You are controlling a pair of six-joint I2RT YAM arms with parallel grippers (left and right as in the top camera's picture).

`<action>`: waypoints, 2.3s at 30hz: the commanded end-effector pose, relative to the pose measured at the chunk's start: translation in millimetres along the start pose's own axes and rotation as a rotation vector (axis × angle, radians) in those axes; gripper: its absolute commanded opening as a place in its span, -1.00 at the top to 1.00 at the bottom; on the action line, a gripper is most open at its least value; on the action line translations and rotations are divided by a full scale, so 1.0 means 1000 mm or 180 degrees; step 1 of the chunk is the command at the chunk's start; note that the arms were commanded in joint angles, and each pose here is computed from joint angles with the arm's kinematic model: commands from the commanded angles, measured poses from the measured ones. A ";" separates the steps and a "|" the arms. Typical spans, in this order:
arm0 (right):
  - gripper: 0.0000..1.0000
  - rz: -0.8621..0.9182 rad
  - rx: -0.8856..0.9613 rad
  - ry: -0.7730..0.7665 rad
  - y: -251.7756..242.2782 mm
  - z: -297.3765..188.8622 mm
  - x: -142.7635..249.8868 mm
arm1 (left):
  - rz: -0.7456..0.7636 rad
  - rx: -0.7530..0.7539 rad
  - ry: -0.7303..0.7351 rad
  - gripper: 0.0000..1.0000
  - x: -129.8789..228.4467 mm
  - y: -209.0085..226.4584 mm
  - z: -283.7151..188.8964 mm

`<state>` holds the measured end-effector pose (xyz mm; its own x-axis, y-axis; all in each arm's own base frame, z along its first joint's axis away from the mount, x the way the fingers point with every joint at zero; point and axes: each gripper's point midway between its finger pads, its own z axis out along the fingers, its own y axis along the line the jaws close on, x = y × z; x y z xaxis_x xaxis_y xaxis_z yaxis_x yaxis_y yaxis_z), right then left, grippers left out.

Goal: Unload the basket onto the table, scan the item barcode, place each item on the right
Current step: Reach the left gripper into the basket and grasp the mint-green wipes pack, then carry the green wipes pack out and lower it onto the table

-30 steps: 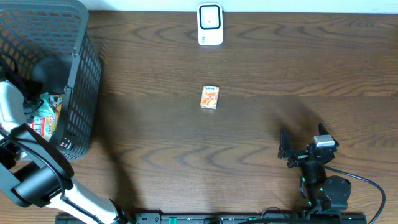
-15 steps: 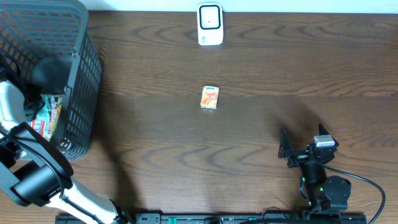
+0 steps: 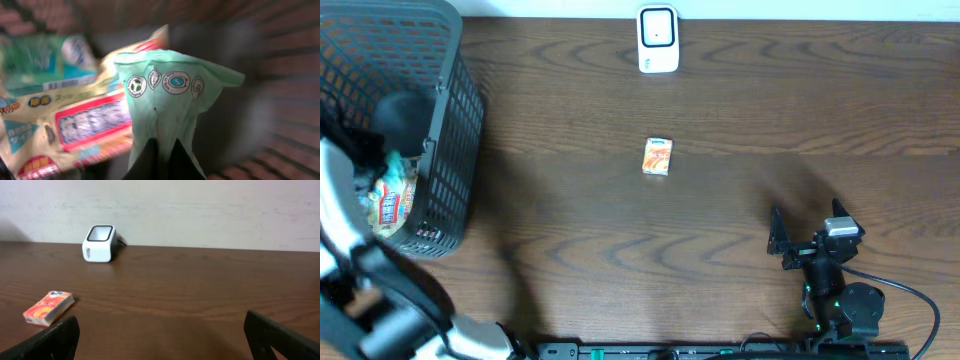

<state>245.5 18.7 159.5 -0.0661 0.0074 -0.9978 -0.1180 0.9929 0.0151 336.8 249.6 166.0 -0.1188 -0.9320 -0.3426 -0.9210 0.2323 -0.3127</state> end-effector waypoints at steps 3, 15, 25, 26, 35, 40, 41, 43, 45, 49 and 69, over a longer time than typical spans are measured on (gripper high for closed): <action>-0.99 -0.0035 -0.0022 0.0005 0.002 0.000 0.001 | 0.0098 0.1035 -0.0698 0.86 -0.018 -0.039 -0.132; -0.98 -0.0035 -0.0022 0.0005 0.002 0.000 0.001 | 0.0475 0.2729 -0.1182 0.86 0.056 -0.095 -0.315; -0.99 -0.0035 -0.0022 0.0005 0.002 0.000 0.001 | 0.1991 0.3015 -0.0149 0.86 0.217 -0.176 -0.282; -0.99 -0.0035 -0.0022 0.0005 0.002 0.000 0.001 | 0.2152 0.2975 -0.0071 0.85 0.232 -0.182 -0.273; -0.99 -0.0035 -0.0022 0.0005 0.002 0.000 0.001 | 0.3069 0.2240 0.0628 0.85 0.338 -0.187 -0.170; -0.99 -0.0035 -0.0022 0.0005 0.002 0.000 0.001 | 0.3244 0.1640 0.0971 -0.02 0.350 -0.148 -0.140; -0.99 -0.0035 -0.0022 0.0005 0.002 0.000 0.001 | 0.3275 0.1495 0.1049 -0.04 0.351 -0.136 -0.137; -0.98 -0.0035 -0.0022 0.0005 0.002 0.000 0.001 | 0.3313 0.1255 0.1229 -0.16 0.353 -0.114 -0.134; -0.98 -0.0035 -0.0022 0.0005 0.002 0.000 0.001 | 0.3238 0.0947 0.1421 -0.32 0.355 -0.090 -0.133; -0.99 -0.0035 -0.0022 0.0005 0.002 0.000 0.001 | 0.3336 0.0470 0.1667 -0.45 0.364 -0.049 -0.134; -0.99 -0.0035 -0.0022 0.0005 0.002 0.000 0.001 | 0.2459 -0.0278 0.1710 -0.47 0.450 0.046 -0.066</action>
<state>245.5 18.7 159.5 -0.0661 0.0074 -0.9978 -0.1180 0.9929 0.0151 224.2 -178.6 67.4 -0.8992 -0.4362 0.0343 -0.4371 0.8920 -0.1154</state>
